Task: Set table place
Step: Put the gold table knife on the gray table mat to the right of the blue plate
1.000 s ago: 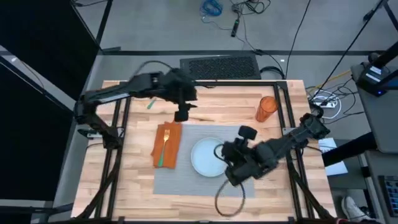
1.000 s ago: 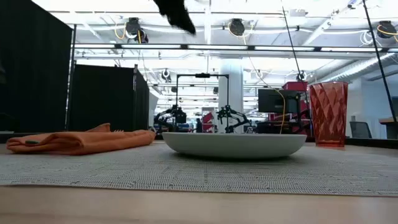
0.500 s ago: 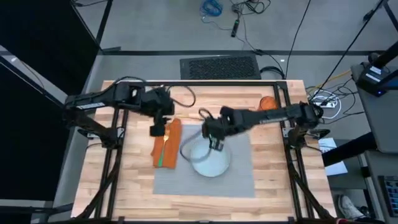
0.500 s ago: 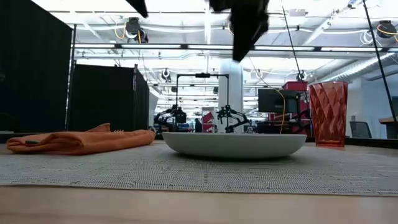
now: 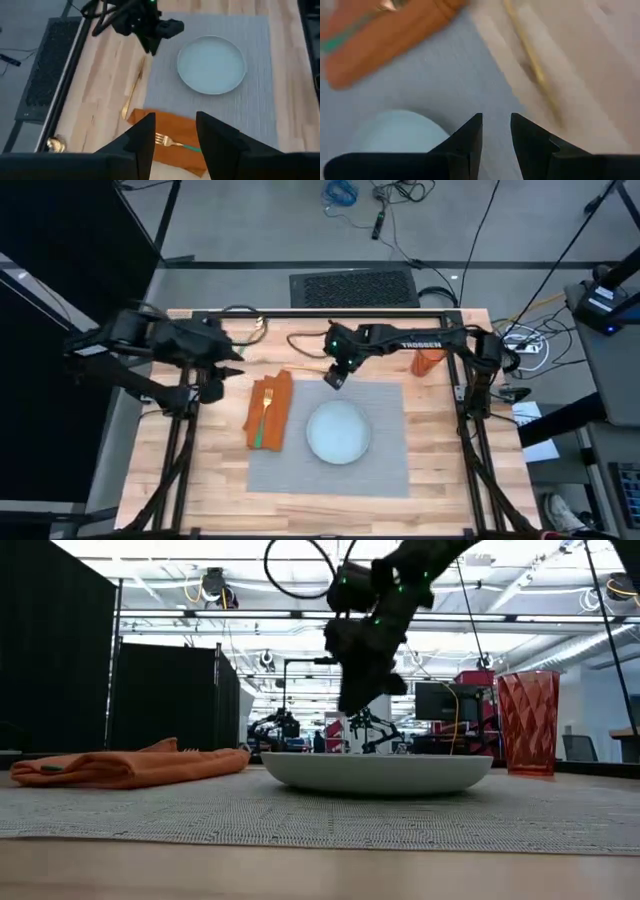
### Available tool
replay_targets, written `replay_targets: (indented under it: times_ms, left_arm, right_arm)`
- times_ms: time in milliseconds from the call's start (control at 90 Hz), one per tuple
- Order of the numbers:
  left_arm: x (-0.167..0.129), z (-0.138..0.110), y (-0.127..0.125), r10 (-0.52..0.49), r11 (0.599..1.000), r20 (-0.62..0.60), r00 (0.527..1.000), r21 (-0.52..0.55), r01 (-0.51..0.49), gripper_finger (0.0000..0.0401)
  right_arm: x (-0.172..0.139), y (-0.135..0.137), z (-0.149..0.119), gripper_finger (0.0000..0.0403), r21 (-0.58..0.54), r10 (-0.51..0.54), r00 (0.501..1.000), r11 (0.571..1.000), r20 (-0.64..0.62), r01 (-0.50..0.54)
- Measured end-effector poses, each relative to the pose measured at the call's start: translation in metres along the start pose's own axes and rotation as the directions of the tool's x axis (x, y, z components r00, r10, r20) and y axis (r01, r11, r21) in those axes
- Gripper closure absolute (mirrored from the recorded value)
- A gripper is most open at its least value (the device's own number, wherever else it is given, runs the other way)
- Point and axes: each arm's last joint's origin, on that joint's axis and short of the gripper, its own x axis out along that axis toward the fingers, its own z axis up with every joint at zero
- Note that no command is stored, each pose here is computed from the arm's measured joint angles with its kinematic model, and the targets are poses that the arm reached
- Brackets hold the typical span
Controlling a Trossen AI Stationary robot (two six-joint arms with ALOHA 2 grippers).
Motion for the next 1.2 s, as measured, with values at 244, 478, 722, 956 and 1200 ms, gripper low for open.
replay_targets:
  times_ms: [244, 478, 722, 956, 1200]
  left_arm:
    - [-0.004, -0.008, 0.002, 0.017, 1.0, -0.04, 0.999, -0.006, -0.017, 0.0274]
    - [0.007, -0.013, 0.001, 0.045, 0.998, -0.087, 0.995, 0.053, -0.04, 0.0274]
    - [0.012, -0.014, 0.001, 0.049, 0.997, -0.106, 0.993, 0.061, -0.043, 0.0274]
    - [0.012, -0.014, 0.001, 0.049, 0.996, -0.102, 0.994, 0.076, -0.041, 0.0274]
    - [0.012, -0.014, 0.001, 0.049, 0.996, -0.097, 0.994, 0.075, -0.041, 0.0274]
  right_arm:
    - [0.01, -0.007, -0.007, 0.0316, 0.044, -0.053, 0.995, 0.997, -0.082, 0.057]
    - [0.006, -0.023, -0.003, 0.0316, 0.085, -0.195, 0.98, 0.977, -0.043, 0.198]
    - [0.01, -0.03, -0.001, 0.0316, 0.069, -0.299, 0.954, 0.952, -0.012, 0.3]
    - [0.053, -0.022, 0.0, 0.0316, 0.009, -0.305, 0.925, 0.949, -0.226, 0.315]
    - [0.063, 0.014, 0.035, 0.0316, -0.147, -0.311, 0.914, 0.949, -0.262, 0.28]
